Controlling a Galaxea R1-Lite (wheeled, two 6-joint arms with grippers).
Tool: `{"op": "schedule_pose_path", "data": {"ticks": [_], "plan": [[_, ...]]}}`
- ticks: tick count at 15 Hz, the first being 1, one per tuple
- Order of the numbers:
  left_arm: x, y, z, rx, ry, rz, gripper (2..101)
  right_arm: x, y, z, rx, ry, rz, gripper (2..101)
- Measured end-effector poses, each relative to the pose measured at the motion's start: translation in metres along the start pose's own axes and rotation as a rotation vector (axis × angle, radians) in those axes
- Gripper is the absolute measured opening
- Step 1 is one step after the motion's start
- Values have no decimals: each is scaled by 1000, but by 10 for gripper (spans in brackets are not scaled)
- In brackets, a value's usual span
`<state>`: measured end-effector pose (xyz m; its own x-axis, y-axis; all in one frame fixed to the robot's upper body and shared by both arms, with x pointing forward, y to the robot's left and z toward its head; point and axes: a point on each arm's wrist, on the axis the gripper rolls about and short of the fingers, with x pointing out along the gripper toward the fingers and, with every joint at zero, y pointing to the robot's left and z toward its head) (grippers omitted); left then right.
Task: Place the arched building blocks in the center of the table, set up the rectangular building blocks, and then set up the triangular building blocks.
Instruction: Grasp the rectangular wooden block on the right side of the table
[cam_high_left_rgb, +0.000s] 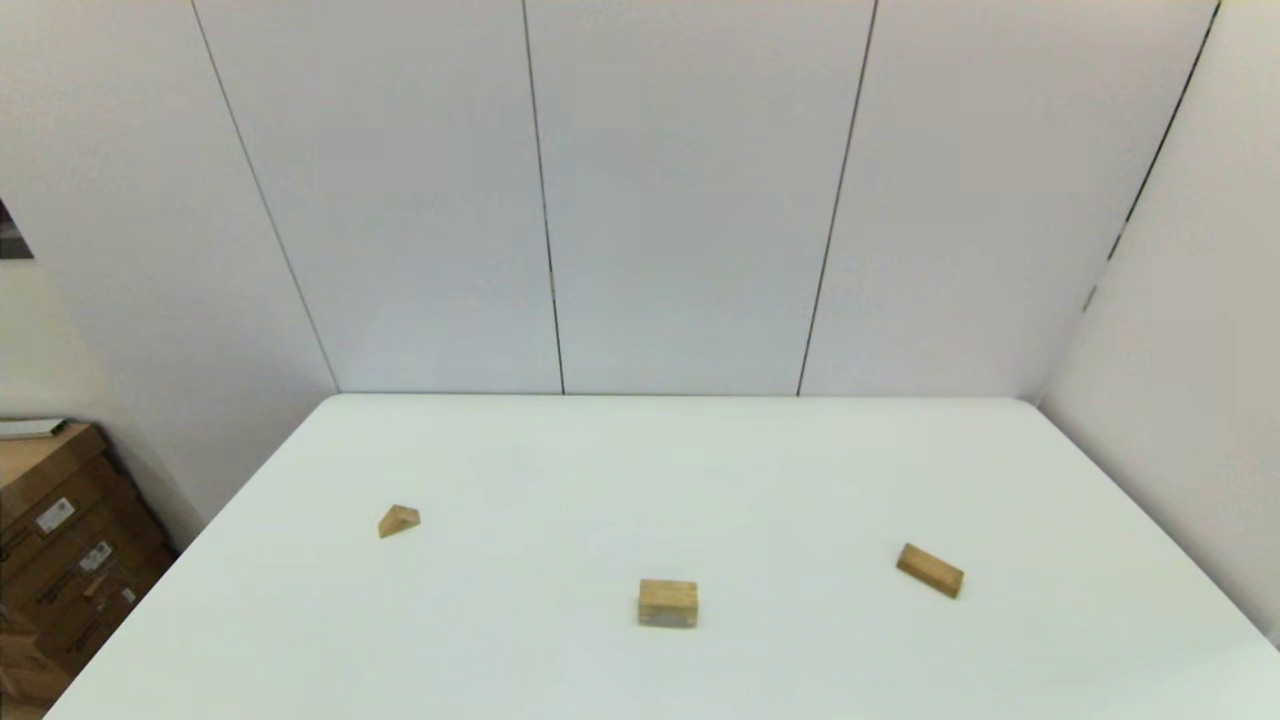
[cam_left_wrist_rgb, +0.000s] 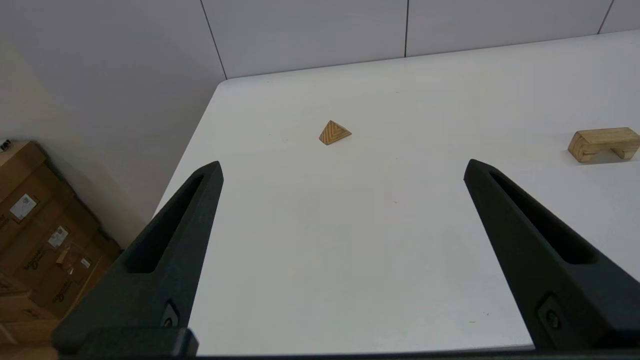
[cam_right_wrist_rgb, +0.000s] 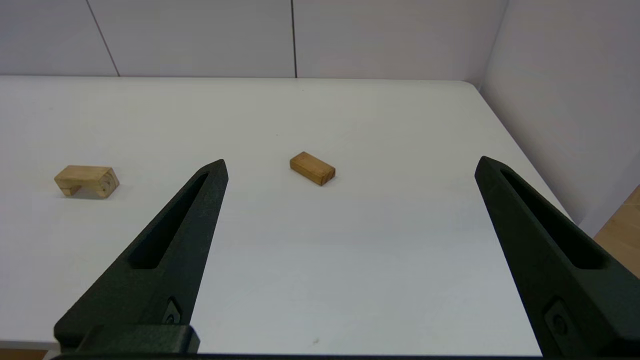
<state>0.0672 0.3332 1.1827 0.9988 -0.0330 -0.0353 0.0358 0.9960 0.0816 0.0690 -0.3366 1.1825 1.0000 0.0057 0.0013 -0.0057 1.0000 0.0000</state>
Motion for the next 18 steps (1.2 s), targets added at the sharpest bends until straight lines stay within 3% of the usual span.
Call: {"op": "schedule_pose_path", "data": {"ticks": [10,14,18], "plan": [[0,0,0,0,0,0,978,3,0,5,-33,21,4,980],[0,0,0,0,0,0,978,25,0,61,-14,102,3,980],[0,0,0,0,0,0,978,102,0,129,-10,264,4,980]]}}
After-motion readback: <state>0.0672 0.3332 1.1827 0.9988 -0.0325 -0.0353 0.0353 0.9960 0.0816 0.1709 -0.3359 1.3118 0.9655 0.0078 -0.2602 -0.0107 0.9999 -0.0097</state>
